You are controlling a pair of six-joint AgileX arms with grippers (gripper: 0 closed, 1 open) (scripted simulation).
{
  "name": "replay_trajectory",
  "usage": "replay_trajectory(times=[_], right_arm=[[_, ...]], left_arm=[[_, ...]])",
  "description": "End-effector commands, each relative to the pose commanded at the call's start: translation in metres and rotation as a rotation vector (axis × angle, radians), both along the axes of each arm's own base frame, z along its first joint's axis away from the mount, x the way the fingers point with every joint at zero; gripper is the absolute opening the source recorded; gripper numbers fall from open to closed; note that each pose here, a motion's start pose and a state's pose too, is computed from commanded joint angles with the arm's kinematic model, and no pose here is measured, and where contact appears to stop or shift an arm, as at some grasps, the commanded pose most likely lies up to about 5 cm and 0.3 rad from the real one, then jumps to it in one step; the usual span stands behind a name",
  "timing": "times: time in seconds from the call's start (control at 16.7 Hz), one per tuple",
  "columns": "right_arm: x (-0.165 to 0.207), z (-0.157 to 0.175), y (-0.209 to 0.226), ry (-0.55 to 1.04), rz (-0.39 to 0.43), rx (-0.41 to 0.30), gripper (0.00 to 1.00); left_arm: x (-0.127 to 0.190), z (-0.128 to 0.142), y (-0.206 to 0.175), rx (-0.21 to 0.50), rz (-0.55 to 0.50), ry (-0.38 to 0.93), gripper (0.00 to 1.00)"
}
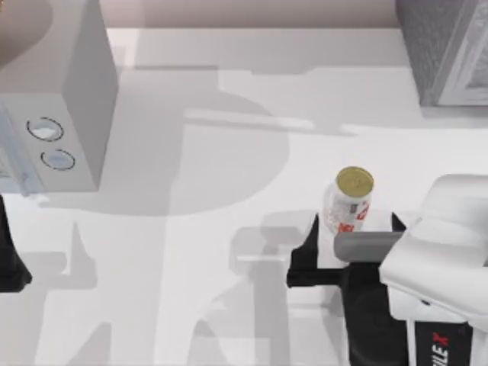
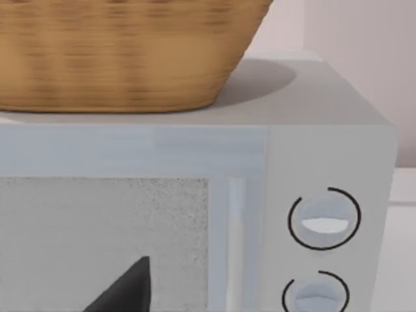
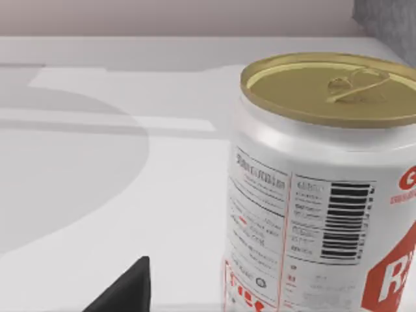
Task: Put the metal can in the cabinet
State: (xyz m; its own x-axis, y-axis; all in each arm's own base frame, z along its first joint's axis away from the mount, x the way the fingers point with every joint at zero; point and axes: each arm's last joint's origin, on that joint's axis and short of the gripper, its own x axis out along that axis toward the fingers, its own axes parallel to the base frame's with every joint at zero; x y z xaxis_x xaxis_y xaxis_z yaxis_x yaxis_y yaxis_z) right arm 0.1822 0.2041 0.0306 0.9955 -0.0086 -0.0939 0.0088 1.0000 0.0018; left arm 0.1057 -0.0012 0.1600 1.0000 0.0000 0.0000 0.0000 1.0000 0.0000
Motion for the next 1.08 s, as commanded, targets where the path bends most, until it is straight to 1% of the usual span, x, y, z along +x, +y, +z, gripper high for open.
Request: replay_trajectory(times=[0.42, 0.54, 0.84, 1.08], right_arm=[[0.0, -0.002, -0.001, 0.002, -0.002, -0.003, 1.0], [0.011, -0.003, 0.001, 0.001, 0.0, -0.001, 1.0], [0.052, -0.007, 0.001, 0.0, 0.0, -0.001, 1.0], [0.059, -0.008, 0.0, 0.0, 0.0, -0.001, 1.0]], left_arm=[[0.0, 0.0, 0.0, 0.0, 0.0, 0.0, 1.0], [0.0, 0.0, 0.0, 0.0, 0.0, 0.0, 1.0], [0.0, 0.0, 0.0, 0.0, 0.0, 0.0, 1.0], [0.0, 0.0, 0.0, 0.0, 0.0, 0.0, 1.0]])
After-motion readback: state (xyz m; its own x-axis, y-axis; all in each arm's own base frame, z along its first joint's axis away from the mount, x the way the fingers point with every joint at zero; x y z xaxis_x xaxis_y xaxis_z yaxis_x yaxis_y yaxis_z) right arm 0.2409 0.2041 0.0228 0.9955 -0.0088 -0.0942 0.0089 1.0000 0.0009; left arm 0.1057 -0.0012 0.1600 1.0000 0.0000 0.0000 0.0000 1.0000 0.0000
